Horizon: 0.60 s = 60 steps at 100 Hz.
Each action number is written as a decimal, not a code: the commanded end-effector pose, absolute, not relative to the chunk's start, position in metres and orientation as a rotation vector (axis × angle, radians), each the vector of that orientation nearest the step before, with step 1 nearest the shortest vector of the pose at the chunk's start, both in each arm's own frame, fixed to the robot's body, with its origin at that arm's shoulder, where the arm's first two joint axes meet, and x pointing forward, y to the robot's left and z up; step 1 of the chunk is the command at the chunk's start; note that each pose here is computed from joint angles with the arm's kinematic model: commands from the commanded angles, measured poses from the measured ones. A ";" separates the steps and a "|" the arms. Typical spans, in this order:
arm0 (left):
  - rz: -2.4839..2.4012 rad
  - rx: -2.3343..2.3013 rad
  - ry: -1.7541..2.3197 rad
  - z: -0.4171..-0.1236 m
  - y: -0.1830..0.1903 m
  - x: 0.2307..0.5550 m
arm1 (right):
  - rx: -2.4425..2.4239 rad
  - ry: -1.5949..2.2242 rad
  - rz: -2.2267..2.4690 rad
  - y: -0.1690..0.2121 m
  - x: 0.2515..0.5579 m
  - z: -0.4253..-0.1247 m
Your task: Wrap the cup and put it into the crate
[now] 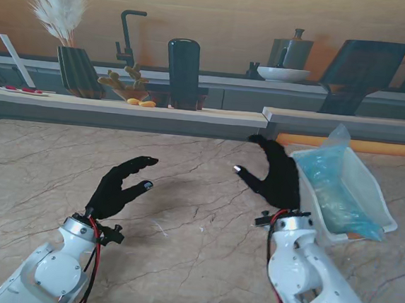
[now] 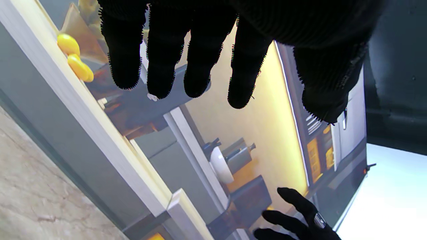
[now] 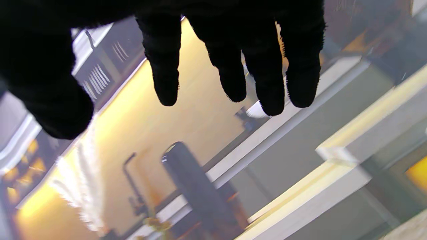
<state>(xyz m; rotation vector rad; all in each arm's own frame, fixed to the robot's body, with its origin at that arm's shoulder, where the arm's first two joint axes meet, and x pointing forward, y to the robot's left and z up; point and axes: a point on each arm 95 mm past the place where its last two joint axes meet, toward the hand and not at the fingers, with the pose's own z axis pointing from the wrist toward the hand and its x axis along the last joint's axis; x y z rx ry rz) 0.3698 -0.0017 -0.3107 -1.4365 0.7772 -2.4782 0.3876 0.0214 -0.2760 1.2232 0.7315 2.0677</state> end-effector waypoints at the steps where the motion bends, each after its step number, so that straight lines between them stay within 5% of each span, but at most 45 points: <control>1: -2.481 -1.438 0.826 -0.312 -0.002 0.366 | 1.282 0.787 2.111 0.037 0.377 -0.294; 60: -2.576 -1.174 0.817 -0.305 0.000 0.337 | 1.159 0.703 2.623 0.051 0.334 -0.310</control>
